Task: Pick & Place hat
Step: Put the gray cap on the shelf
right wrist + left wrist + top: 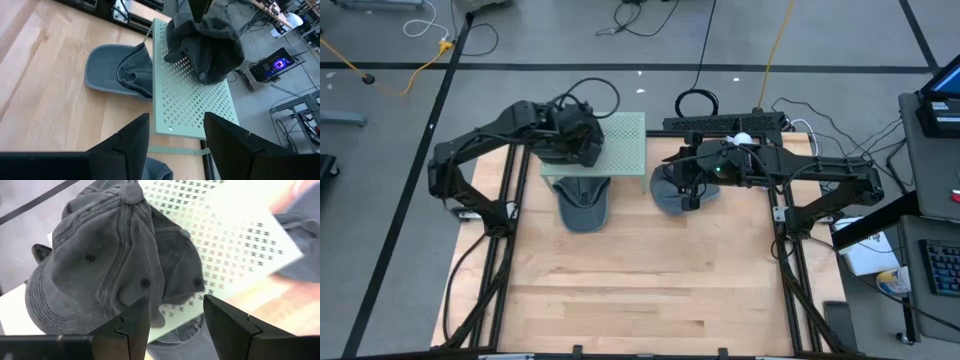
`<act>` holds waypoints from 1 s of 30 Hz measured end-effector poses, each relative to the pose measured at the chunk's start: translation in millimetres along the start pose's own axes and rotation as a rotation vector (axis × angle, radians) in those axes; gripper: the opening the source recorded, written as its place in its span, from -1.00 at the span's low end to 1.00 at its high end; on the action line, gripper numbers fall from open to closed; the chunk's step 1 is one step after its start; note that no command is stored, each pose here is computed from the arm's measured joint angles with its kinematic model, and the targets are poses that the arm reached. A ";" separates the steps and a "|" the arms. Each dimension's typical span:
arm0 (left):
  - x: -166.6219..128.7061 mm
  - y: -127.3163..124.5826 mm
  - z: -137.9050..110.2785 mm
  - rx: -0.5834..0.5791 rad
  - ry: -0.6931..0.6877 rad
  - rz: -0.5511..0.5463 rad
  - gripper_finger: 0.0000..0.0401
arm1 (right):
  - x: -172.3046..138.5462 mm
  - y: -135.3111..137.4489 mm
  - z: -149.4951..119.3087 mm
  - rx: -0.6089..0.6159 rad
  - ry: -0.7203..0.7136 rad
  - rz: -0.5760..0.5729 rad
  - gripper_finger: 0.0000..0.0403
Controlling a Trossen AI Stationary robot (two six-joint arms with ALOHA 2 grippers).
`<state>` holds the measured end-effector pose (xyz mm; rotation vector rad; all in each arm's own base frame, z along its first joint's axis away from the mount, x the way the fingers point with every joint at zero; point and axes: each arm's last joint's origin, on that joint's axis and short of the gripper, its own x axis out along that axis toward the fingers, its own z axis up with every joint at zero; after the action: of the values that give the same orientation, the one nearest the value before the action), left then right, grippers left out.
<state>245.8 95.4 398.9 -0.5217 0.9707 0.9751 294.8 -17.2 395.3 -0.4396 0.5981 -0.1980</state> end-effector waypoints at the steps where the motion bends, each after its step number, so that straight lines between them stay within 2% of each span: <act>1: -3.6 2.0 -1.0 0.007 -0.002 -0.016 -0.07 | 0.0 -0.2 0.6 0.005 -0.006 -0.002 -0.10; 8: -25.2 13.6 -8.6 0.031 0.007 -0.157 -0.07 | -0.1 -0.6 1.2 0.046 -0.012 -0.006 -0.10; 22: -73.0 46.3 -32.4 -0.110 0.012 -0.412 -0.07 | -0.2 -0.6 1.3 0.079 -0.012 -0.006 -0.10; 30: -101.7 66.1 -64.2 -0.264 -0.062 -0.374 -0.07 | -0.7 1.1 2.1 0.189 -0.015 0.000 -0.10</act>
<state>138.1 34.4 458.1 -0.8561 0.6593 0.7780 295.6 -15.4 396.6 -0.2581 0.5589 -0.2484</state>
